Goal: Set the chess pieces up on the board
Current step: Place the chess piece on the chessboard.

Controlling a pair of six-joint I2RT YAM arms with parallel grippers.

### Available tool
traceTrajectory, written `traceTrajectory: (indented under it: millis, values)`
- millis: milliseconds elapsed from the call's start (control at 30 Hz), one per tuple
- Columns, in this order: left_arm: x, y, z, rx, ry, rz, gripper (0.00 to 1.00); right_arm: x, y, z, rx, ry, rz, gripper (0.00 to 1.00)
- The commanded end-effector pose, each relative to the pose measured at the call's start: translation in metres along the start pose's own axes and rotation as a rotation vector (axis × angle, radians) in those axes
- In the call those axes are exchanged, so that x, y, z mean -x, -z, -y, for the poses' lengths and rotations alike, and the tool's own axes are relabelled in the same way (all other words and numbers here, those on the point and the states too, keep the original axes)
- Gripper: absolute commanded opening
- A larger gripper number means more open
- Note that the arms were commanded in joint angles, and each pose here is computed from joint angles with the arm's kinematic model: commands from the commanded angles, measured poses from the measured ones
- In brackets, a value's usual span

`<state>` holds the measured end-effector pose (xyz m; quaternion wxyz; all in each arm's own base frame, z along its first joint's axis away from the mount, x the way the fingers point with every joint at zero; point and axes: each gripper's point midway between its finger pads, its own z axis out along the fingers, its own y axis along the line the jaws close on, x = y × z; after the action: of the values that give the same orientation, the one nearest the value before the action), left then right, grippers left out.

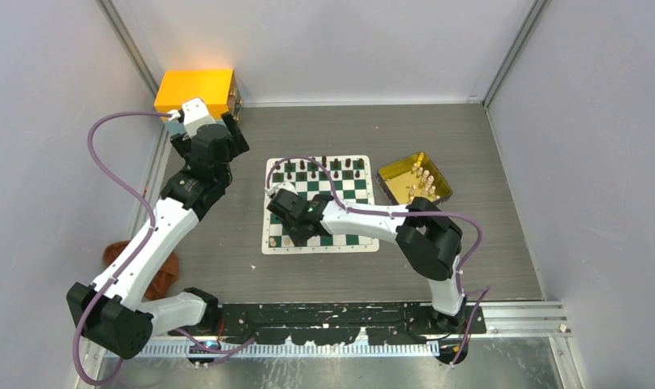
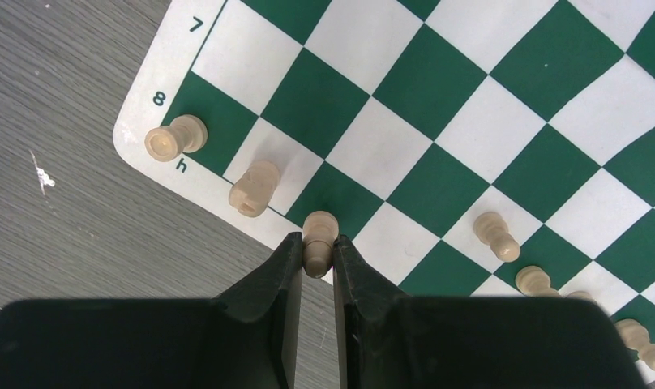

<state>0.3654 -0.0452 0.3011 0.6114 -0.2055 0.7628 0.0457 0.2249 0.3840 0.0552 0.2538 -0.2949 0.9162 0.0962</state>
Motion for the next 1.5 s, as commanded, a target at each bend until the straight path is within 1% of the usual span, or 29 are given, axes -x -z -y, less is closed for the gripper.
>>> traceTrajectory:
  millis: [0,500,567,633,800,900,1000,1233,1467]
  values:
    - [0.021,0.007,-0.003,-0.001,0.027,0.06,0.94,0.014,0.002,-0.008,0.032,0.01,0.064,0.0]
    - [0.016,0.005,-0.004,0.002,0.019,0.057,0.94,0.007,-0.008,-0.003,0.019,0.021,0.058,0.01]
    - [0.015,0.005,-0.004,0.003,0.018,0.056,0.94,0.005,-0.009,-0.002,0.016,0.022,0.054,0.04]
    - [0.014,0.005,-0.004,0.004,0.018,0.055,0.94,0.004,-0.01,-0.001,0.014,0.024,0.053,0.09]
    - [0.014,0.004,-0.003,0.001,0.019,0.054,0.94,0.003,-0.008,0.0,0.015,0.027,0.055,0.3]
    - [0.014,0.003,-0.002,-0.001,0.022,0.054,0.94,0.006,-0.005,0.0,0.014,0.032,0.062,0.36]
    - [0.015,0.003,-0.001,-0.004,0.025,0.054,0.94,0.009,-0.002,0.001,0.012,0.038,0.065,0.39]
    - [0.016,0.002,0.001,-0.005,0.029,0.057,0.94,0.021,0.011,-0.001,0.024,0.037,0.091,0.39]
    - [0.019,-0.002,0.006,-0.01,0.035,0.059,0.94,0.052,0.051,-0.001,0.033,0.039,0.164,0.39]
